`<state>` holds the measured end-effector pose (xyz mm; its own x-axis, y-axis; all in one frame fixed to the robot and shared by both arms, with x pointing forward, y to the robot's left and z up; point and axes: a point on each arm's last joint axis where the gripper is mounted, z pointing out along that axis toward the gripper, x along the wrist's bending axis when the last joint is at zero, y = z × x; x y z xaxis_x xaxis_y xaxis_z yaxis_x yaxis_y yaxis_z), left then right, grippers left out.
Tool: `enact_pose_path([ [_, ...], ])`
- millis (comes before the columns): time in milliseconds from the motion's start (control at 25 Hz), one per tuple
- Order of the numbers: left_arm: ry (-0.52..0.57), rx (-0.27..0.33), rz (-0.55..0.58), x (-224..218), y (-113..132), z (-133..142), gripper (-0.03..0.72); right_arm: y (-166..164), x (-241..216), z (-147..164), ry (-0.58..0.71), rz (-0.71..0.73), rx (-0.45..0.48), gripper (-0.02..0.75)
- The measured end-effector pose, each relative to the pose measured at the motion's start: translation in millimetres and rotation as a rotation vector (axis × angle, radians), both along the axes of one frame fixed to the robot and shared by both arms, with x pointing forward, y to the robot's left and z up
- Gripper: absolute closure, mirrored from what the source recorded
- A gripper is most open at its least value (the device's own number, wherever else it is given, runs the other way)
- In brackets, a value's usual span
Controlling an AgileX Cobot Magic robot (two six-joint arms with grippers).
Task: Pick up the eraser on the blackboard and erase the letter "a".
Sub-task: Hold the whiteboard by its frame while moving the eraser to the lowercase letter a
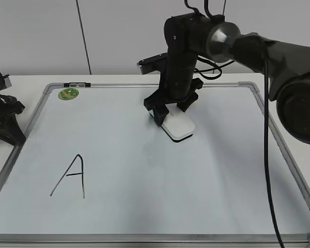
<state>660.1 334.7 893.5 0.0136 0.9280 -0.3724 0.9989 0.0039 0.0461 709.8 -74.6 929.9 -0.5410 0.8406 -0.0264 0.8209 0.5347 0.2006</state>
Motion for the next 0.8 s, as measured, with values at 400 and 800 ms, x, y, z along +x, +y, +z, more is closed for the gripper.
enact_pose_path([
  [400, -0.001, 0.004, -0.001, 0, 0, 0, 0.652, -52, 21, 3, -0.013, -0.123, -0.017, 0.201],
  [800, -0.001, 0.004, -0.001, 0, 0, 0, 0.652, -89, 30, 15, -0.042, -0.194, -0.052, 0.201],
])
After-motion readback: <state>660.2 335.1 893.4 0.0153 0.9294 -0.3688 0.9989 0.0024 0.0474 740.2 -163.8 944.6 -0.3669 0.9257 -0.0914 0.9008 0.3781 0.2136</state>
